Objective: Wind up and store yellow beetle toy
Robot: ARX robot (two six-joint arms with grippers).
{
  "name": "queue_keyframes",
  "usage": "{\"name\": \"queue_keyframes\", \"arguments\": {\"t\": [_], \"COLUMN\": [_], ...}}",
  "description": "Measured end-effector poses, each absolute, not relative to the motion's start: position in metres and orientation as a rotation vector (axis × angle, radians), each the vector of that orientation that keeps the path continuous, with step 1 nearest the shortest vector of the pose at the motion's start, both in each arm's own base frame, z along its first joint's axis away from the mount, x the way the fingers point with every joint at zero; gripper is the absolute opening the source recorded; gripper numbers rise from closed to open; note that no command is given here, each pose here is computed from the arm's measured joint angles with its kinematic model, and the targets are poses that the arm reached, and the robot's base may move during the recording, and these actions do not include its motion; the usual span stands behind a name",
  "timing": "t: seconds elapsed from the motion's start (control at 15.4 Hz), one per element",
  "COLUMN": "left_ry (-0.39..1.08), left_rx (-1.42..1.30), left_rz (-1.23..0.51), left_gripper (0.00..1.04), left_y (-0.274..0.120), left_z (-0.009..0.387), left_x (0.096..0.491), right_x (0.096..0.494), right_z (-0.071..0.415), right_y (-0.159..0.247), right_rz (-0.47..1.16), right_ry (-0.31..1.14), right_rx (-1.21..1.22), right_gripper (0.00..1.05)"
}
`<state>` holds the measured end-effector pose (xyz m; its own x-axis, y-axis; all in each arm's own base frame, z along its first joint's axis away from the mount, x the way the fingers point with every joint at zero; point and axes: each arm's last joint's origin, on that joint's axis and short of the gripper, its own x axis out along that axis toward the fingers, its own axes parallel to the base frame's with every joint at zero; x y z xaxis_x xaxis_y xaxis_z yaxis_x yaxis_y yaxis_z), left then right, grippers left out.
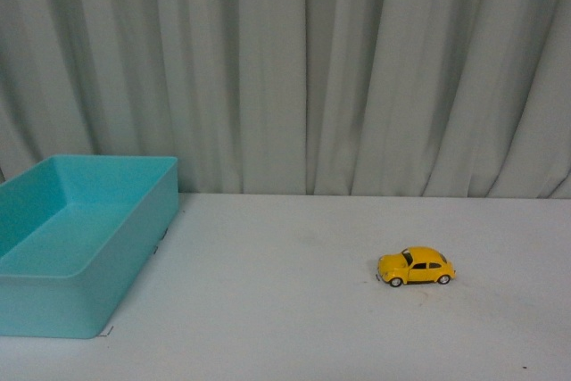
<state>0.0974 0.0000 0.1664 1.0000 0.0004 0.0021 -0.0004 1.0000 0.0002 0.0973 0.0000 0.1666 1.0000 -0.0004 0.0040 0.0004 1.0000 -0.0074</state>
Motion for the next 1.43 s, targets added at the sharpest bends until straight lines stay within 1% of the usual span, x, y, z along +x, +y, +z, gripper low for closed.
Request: {"name": "queue_keyframes", "arguments": {"t": [1.43], "left_ry": [-0.001], "left_rx": [0.000], "left_rz": [0.000], "left_gripper": [0.98], "left_y": [0.0000], "left_z": [0.1663], "left_x": [0.0974], "right_x": [0.0973], "right_z": [0.1665], "right_y": [0.0000], "right_rz": [0.000], "right_ry": [-0.003], "right_rx": [-0.007], "right_gripper": [0.98]}}
